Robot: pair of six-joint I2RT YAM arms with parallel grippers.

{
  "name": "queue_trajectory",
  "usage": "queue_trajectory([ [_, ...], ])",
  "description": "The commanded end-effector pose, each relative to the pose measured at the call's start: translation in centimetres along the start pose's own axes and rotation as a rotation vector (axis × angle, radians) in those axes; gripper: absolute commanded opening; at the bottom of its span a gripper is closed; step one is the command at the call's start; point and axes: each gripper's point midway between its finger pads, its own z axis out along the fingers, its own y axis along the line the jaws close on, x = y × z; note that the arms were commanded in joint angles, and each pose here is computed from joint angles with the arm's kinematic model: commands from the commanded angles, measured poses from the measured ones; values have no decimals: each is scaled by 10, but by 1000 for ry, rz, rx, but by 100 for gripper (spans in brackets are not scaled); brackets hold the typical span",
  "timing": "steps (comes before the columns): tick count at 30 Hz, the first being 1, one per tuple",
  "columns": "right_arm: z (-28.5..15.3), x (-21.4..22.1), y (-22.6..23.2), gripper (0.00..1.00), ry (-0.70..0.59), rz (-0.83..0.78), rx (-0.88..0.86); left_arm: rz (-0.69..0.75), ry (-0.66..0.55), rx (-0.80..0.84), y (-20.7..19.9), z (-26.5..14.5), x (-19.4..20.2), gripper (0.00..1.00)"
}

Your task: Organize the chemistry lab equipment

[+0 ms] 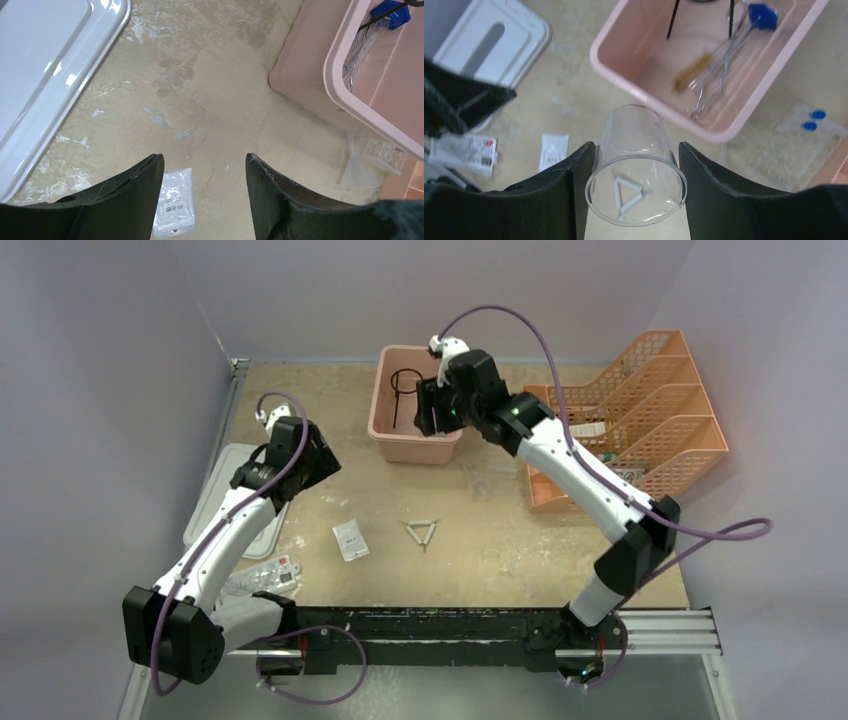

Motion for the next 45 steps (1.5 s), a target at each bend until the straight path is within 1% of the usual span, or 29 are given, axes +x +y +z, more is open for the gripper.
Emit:
queue_trajectory([
  [1,34,-44,-12,46,-47,-8,-5,-26,-76,29,-12,-9,-29,60],
  [4,64,-50,-20,46,-1,-39,24,28,-86,-7,-5,-15,-35,60],
  [7,92,-42,-21,46,64,-74,31,92,-109,-78,8,-22,-45,60],
  [9,106,-39,-21,46,77,-82,30,114,-122,-98,12,-26,-49,60],
  [12,131,-28,-24,46,104,-113,29,113,-126,-98,11,-25,-51,60],
  [15,154,-11,-28,47,156,-119,41,109,-105,-84,8,-20,-46,60],
  [18,170,1,-30,47,185,-132,61,110,-97,-86,7,-17,-45,60],
  [28,206,39,-40,48,262,-180,129,115,-65,-79,5,-9,-39,60],
  [36,230,45,-40,51,243,-197,123,110,-75,-85,8,-12,-40,60],
  [42,243,56,-43,54,267,-214,126,117,-77,-88,7,-13,-42,60],
  [45,243,57,-43,59,272,-214,125,120,-76,-92,8,-12,-42,60],
])
